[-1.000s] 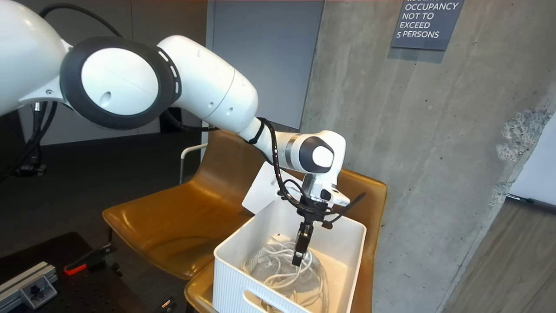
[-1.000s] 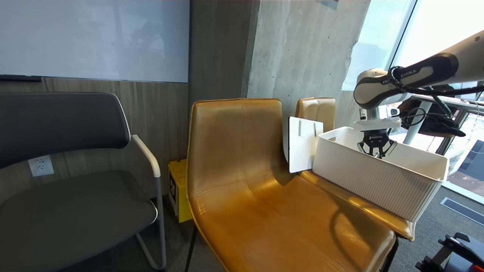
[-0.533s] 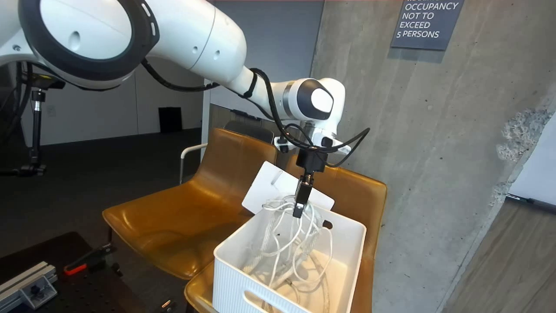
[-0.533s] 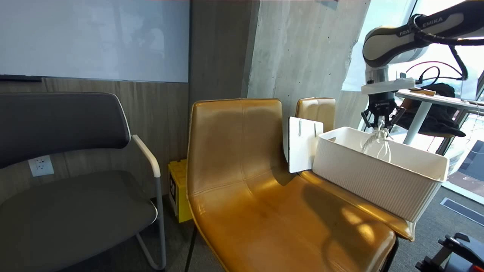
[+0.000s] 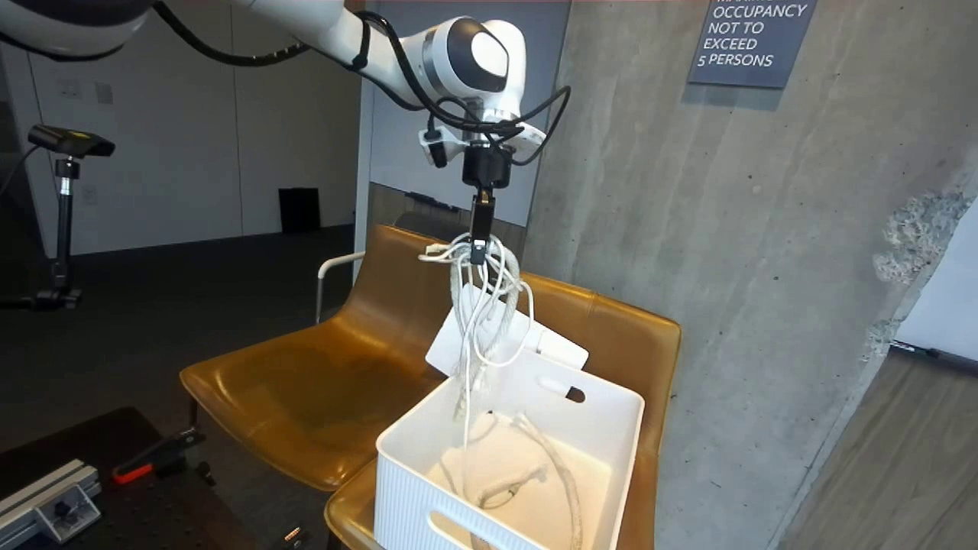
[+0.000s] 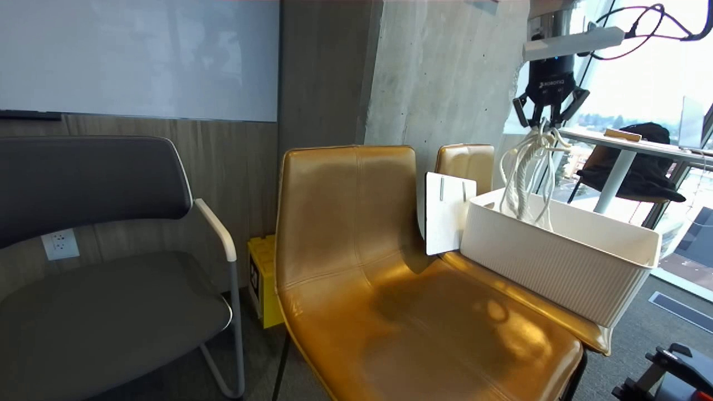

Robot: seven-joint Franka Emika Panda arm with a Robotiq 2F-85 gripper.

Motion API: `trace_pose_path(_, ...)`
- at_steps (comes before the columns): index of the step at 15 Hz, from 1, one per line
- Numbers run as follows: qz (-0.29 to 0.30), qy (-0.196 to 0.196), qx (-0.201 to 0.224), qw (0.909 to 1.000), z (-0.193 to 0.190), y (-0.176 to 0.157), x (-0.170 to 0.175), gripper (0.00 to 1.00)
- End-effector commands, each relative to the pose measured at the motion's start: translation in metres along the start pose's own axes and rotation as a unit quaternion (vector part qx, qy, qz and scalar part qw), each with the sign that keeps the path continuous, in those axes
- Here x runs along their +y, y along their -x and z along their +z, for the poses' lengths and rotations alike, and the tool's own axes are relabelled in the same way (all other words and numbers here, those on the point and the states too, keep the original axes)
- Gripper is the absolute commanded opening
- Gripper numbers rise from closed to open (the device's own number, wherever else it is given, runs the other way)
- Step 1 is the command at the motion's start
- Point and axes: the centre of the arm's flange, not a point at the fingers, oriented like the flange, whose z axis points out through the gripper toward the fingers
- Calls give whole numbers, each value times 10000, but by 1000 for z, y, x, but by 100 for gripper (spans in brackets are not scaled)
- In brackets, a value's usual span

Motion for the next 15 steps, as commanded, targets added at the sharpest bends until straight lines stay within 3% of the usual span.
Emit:
trace_pose_path(1, -270, -194, 446, 9985, -72, 72, -14, 3)
trace_pose_path(7, -993, -598, 1146, 9866, -159, 225, -73, 3)
trace_pose_path(15, -1879, -611, 1307, 9715, -200, 468, -139, 3)
